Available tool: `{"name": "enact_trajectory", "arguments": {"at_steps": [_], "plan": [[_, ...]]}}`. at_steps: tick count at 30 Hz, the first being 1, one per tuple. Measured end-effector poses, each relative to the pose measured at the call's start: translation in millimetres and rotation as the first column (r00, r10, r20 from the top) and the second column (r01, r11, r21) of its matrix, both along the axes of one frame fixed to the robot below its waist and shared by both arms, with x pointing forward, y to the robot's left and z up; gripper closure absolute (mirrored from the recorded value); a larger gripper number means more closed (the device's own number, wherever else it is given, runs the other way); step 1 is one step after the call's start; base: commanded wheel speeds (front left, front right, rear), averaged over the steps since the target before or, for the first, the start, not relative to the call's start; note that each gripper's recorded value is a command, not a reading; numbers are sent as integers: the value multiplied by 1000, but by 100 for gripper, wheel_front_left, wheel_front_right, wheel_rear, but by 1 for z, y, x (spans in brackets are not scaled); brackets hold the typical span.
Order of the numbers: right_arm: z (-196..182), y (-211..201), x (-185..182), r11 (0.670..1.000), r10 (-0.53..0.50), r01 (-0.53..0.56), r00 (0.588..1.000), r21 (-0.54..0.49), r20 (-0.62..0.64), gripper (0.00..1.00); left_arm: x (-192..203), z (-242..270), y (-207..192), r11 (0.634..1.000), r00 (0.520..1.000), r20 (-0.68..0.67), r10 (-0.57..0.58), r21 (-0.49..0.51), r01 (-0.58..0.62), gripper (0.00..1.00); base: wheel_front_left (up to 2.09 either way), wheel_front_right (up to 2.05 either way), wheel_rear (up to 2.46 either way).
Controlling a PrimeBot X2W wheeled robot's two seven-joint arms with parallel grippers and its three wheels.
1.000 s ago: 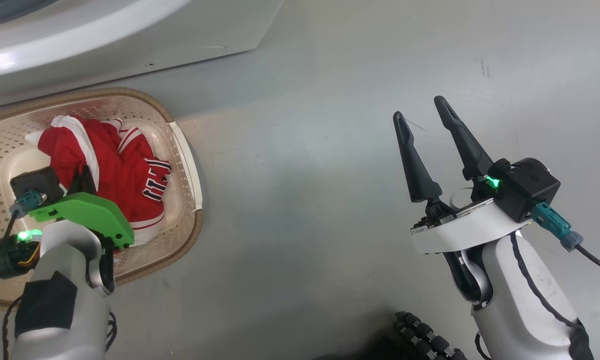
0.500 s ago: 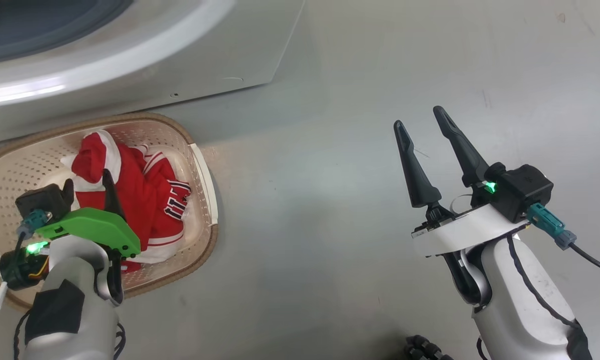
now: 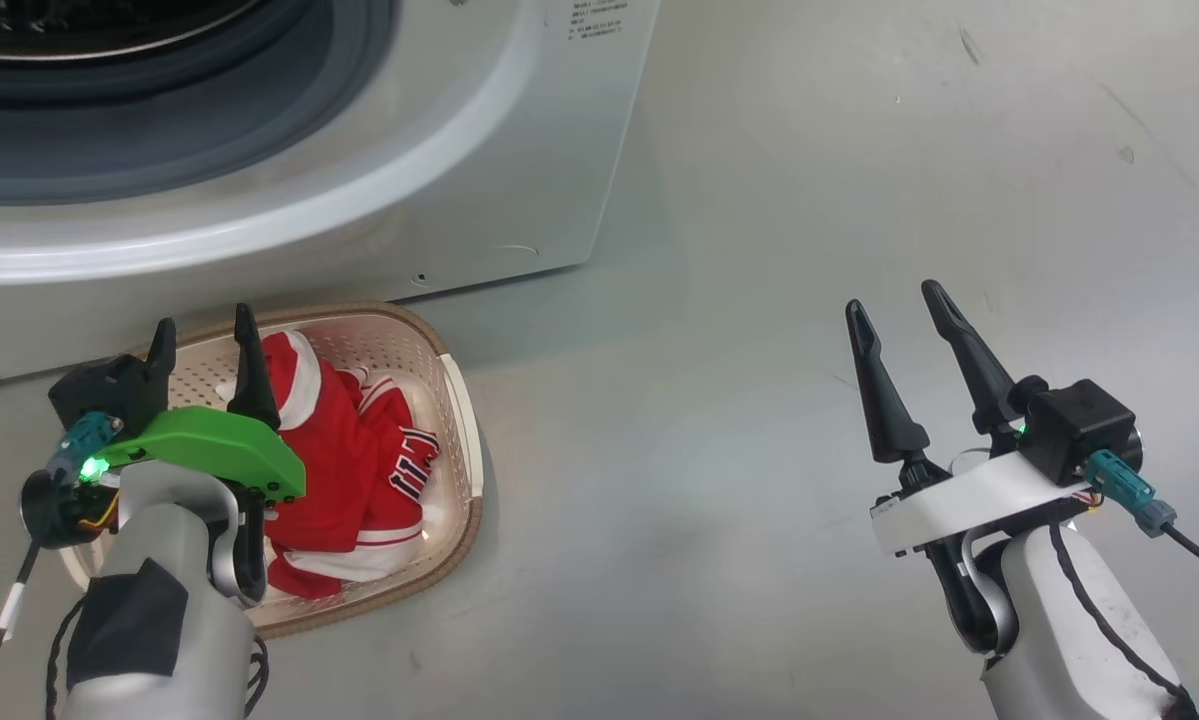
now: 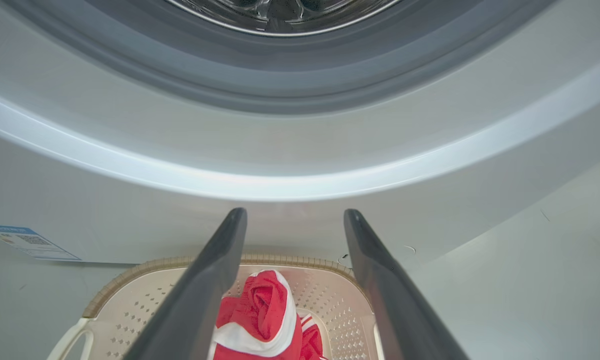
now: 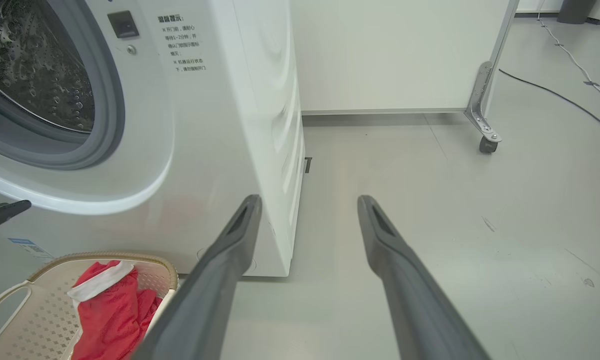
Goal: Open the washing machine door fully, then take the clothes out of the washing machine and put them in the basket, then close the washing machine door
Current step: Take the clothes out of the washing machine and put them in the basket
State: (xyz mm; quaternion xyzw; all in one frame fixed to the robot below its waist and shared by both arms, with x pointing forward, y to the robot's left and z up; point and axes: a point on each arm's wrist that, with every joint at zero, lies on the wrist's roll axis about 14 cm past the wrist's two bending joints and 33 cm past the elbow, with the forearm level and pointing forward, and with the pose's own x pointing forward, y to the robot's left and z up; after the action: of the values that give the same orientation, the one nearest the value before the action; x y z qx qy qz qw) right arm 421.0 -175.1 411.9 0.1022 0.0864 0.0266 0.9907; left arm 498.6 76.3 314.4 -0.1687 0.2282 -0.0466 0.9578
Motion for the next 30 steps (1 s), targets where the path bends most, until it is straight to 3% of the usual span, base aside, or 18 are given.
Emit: {"name": "enact_trajectory", "arguments": {"at_steps": [10,30], "plan": [[23,11,-14,1000,20,-21,998,5,53,0,3,94,15,1000,965,263,5,23,-12,0,0,0,0],[56,40,-55,995,99,-100,986,7,135,0,-86,159,30,997,912,410,-19,72,-12,0,0,0,0]]}}
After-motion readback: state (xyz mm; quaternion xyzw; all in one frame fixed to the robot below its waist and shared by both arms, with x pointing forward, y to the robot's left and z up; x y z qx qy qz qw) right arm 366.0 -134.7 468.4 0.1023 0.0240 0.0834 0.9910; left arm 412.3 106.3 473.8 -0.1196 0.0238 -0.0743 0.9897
